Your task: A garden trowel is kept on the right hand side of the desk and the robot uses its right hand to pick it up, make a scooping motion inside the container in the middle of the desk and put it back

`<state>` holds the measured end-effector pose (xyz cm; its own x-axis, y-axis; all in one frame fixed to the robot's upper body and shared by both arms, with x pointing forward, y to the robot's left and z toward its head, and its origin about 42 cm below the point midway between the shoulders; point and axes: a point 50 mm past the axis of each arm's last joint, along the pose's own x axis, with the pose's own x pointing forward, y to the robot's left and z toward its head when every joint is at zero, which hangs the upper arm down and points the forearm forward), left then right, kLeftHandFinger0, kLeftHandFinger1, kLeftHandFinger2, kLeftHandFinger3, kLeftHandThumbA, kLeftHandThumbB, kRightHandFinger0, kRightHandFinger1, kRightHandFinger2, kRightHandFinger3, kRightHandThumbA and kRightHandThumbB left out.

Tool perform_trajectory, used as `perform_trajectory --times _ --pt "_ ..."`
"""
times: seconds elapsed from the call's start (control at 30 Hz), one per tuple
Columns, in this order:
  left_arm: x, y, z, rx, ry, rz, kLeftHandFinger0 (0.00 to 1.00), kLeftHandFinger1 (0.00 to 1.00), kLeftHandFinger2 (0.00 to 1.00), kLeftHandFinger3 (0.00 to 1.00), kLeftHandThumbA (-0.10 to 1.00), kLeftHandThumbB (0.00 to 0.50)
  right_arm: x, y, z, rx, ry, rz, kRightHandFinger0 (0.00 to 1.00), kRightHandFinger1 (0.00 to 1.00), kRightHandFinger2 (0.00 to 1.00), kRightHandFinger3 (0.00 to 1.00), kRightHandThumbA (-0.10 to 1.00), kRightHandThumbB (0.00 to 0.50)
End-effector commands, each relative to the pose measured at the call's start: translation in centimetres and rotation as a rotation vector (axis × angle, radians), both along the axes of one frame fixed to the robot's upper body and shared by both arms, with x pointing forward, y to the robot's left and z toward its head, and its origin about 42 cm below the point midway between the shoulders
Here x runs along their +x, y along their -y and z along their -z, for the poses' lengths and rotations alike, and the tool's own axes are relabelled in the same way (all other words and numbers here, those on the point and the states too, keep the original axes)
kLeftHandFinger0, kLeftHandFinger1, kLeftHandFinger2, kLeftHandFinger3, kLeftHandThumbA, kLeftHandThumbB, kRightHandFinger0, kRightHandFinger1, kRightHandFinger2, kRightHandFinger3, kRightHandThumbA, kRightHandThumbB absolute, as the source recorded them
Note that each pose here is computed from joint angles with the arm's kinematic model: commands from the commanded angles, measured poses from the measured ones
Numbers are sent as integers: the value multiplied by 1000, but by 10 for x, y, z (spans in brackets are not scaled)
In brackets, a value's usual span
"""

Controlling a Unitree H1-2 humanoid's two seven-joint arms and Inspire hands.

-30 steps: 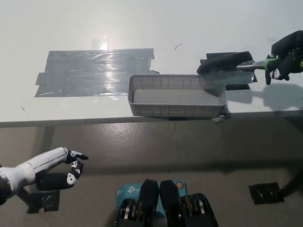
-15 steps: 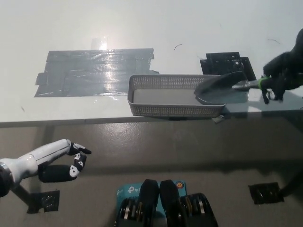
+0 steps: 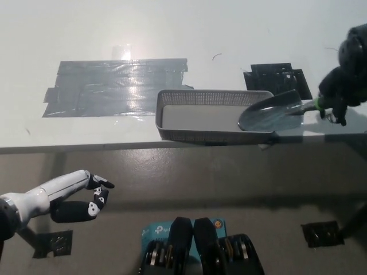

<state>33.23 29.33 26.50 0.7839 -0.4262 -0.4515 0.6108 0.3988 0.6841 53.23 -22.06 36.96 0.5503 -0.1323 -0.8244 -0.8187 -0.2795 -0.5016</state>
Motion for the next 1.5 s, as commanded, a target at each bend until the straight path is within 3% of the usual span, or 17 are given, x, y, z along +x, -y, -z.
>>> perform_trajectory --times 0.0,0.03,0.07,0.17,0.23,0.3,0.43,0.53,0.6,0.67,0.83,0.9,1.07,1.2,1.3,1.37,1.47 --pt "-3 -1 -8 7 16 -10 1000 872 893 1000 1000 489 6 -43 -64 -36 102 -79 0 13 392 1000 -33 0" --pt "-3 0 -7 8 16 -8 1000 870 891 1000 1000 473 4 -50 -71 -43 128 -121 43 140 500 1000 -33 21" --pt "-3 0 -7 15 16 -6 1000 872 891 1000 1000 483 5 -57 -75 -30 132 -125 2 25 413 1000 -84 3" --pt "-3 2 -8 22 16 4 1000 868 888 1000 1000 500 5 -84 -92 8 137 -136 0 0 379 1000 -100 8" --pt "-3 4 -8 24 17 12 1000 863 884 1000 1000 494 4 -89 -90 12 136 -136 0 0 380 847 -100 0" --pt "-2 4 -8 23 17 10 1000 867 883 1000 1000 493 5 -100 -87 -7 120 -152 0 0 346 502 -100 11" --pt "-1 5 -9 33 20 16 1000 863 882 1000 1000 490 6 -108 -78 21 110 -119 0 0 365 839 -100 0" --pt "2 7 -11 14 17 23 1000 861 880 1000 1000 478 7 -108 -68 47 90 -121 0 0 291 779 -100 24" --pt "2 7 -12 13 20 25 1000 855 874 1000 1000 472 9 -109 -55 68 70 -106 0 14 434 1000 -100 37" --pt "2 7 -11 13 15 27 1000 863 894 1000 1000 470 8 -107 -33 76 35 -102 0 0 455 875 -100 42" --pt "3 6 -10 20 13 23 1000 846 892 1000 1000 486 5 -101 -8 86 5 -108 0 21 522 885 -100 48" --pt "3 6 -9 18 10 16 1000 843 877 1000 1000 492 4 -94 13 104 -13 -77 0 0 464 794 -100 57" --pt "1 7 -5 20 -5 24 1000 850 881 1000 1000 492 1 -92 44 153 -40 -43 0 69 529 776 -100 38" --pt "2 10 -3 29 -17 33 1000 874 909 1000 1000 500 2 -96 69 253 -61 3 0 138 558 728 -100 110" --pt "1 11 -1 29 -22 38 1000 877 913 1000 1000 499 2 -105 74 342 -50 31 0 42 460 301 -100 237" --pt "2 11 -1 26 -26 38 1000 870 905 1000 1000 500 2 -112 68 362 -49 31 0 0 364 104 -100 216" --pt "2 12 0 21 -28 38 1000 861 897 1000 1000 500 5 -121 58 400 -35 37 0 0 361 252 -100 226"
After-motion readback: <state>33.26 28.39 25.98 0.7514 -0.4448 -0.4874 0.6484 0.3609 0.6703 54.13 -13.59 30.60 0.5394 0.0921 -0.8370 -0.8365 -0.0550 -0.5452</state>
